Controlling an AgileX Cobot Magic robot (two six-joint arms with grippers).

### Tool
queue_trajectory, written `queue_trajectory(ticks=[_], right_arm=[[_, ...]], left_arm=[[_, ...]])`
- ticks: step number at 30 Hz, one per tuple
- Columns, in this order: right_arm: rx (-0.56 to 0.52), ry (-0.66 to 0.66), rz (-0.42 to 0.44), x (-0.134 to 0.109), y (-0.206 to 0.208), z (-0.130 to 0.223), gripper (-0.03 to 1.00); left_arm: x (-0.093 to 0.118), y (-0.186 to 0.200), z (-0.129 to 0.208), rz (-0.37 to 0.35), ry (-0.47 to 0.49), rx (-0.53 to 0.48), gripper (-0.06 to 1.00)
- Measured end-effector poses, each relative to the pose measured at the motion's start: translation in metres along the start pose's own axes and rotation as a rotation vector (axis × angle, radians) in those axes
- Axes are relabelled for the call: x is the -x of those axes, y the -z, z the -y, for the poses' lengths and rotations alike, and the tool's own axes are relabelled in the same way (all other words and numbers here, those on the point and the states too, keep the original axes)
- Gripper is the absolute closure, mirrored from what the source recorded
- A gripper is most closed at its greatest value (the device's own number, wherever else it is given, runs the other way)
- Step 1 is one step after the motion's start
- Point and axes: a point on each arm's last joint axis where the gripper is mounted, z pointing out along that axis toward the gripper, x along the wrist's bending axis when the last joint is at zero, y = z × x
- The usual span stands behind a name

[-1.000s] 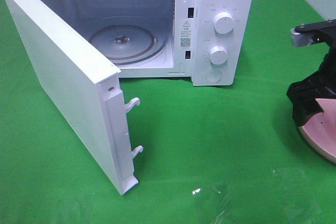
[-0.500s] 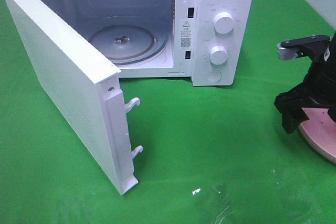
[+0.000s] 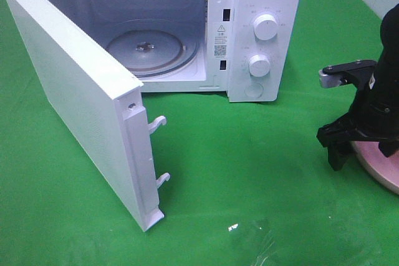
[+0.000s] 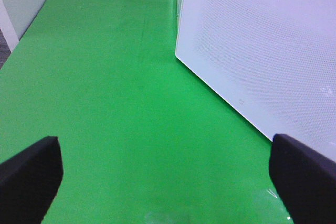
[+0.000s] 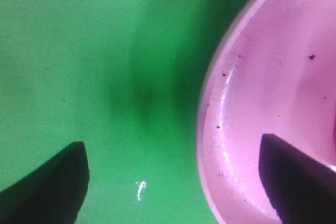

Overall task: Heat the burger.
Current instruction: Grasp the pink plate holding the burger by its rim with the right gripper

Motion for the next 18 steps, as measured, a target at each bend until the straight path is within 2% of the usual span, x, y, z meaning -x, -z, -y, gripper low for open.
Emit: queue_trajectory(ticks=[18], right_arm=[[0.017,-0.047,0.003,0.016,-0.015,-0.003,0.15]], left_arm=[[0.0,0.0,0.0,0.0,0.0,0.0,-0.04]])
